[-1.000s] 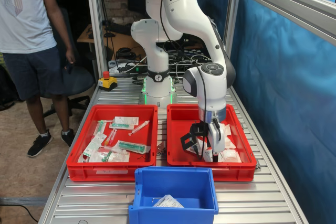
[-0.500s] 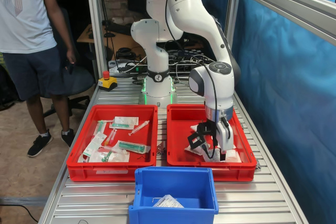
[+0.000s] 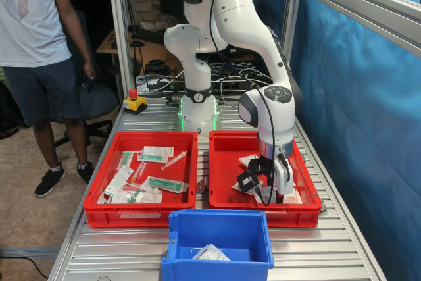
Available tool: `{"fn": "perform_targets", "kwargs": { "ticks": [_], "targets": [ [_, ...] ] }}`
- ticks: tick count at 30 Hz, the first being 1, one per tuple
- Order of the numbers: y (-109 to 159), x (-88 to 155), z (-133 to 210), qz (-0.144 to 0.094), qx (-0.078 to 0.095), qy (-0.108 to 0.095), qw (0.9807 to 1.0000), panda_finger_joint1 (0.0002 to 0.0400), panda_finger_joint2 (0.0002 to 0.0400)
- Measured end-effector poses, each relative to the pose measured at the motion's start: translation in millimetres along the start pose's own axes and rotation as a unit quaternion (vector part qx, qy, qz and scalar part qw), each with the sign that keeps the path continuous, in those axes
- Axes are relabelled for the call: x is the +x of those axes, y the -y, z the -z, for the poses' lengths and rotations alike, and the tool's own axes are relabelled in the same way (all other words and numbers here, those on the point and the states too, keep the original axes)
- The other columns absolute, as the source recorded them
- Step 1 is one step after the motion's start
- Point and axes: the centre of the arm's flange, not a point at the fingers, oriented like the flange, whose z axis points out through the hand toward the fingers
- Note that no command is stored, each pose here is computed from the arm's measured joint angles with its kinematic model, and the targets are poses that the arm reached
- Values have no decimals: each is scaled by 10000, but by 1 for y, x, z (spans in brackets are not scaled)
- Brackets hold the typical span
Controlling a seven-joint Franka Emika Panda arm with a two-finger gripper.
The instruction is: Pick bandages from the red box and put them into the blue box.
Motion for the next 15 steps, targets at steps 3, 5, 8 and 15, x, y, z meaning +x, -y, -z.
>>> {"fn": "perform_targets", "kwargs": {
  "ticks": [3, 5, 8, 15],
  "targets": [
    [0, 0, -1, 1, -7, -7, 10000, 400, 400],
    [-1, 0, -2, 1, -11, -13, 10000, 400, 400],
    [0, 1, -2, -1, -10, -14, 10000, 400, 400],
    [6, 3, -1, -45, 22, -17, 10000, 400, 400]
  ]
}}
